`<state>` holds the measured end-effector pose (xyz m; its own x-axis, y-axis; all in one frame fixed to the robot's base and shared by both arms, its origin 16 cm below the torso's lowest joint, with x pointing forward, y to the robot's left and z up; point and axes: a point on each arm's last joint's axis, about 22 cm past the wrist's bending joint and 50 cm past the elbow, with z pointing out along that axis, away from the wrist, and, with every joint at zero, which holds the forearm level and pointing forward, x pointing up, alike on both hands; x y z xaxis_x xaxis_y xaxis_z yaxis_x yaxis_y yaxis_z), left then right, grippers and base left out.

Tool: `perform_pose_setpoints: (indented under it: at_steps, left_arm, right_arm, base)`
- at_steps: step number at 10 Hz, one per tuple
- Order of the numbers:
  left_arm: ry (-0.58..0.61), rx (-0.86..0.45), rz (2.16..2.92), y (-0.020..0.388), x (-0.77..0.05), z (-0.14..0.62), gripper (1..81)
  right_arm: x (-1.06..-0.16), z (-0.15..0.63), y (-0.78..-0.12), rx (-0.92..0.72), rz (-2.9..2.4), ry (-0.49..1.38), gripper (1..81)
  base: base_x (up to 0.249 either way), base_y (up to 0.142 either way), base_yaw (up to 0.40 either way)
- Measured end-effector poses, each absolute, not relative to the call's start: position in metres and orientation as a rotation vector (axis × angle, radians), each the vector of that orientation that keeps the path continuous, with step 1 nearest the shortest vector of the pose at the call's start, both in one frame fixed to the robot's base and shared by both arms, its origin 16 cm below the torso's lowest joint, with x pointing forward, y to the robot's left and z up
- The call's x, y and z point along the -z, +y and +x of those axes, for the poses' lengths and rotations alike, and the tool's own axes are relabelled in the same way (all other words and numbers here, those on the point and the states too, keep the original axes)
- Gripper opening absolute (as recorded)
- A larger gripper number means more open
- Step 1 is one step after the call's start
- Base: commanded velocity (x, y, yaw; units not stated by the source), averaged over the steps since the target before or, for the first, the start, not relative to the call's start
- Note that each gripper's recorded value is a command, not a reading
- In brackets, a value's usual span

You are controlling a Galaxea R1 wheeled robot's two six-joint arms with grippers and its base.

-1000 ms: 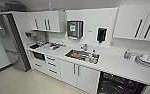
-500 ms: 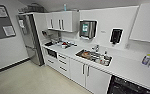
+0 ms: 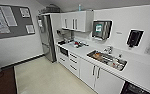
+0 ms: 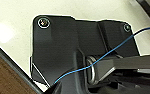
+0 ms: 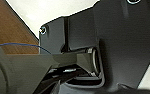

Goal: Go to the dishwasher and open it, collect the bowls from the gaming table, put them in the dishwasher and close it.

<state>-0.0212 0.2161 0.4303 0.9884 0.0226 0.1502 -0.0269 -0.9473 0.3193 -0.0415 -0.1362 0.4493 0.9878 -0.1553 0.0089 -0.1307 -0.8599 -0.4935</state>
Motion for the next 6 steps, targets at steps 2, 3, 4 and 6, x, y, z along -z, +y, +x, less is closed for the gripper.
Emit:
perform_pose_setpoints:
  at_steps: [2, 3, 4, 6]
  left_arm:
    - [-0.004, -0.217, 2.813, 0.2194, -0.4296, -0.0216, 81.1]
    - [-0.006, -0.213, 2.816, 0.22, -0.4291, -0.0226, 81.1]
    - [-0.006, -0.216, 2.814, 0.218, -0.429, -0.0208, 81.1]
    - [-0.006, -0.207, 2.81, 0.2155, -0.4291, -0.0234, 81.1]
  right_arm:
    - [-0.4515, -0.0395, -0.1269, 0.072, -2.604, 0.203, 81.1]
    - [-0.4511, -0.0399, -0.1297, 0.072, -2.608, 0.202, 81.1]
    - [-0.451, -0.04, -0.1302, 0.073, -2.609, 0.199, 81.1]
    - [-0.4522, -0.0401, -0.1271, 0.075, -2.603, 0.189, 81.1]
  base:
    - [0.0, 0.0, 0.359]
    - [0.0, 0.0, 0.359]
    - [0.0, 0.0, 0.359]
    - [0.0, 0.0, 0.359]
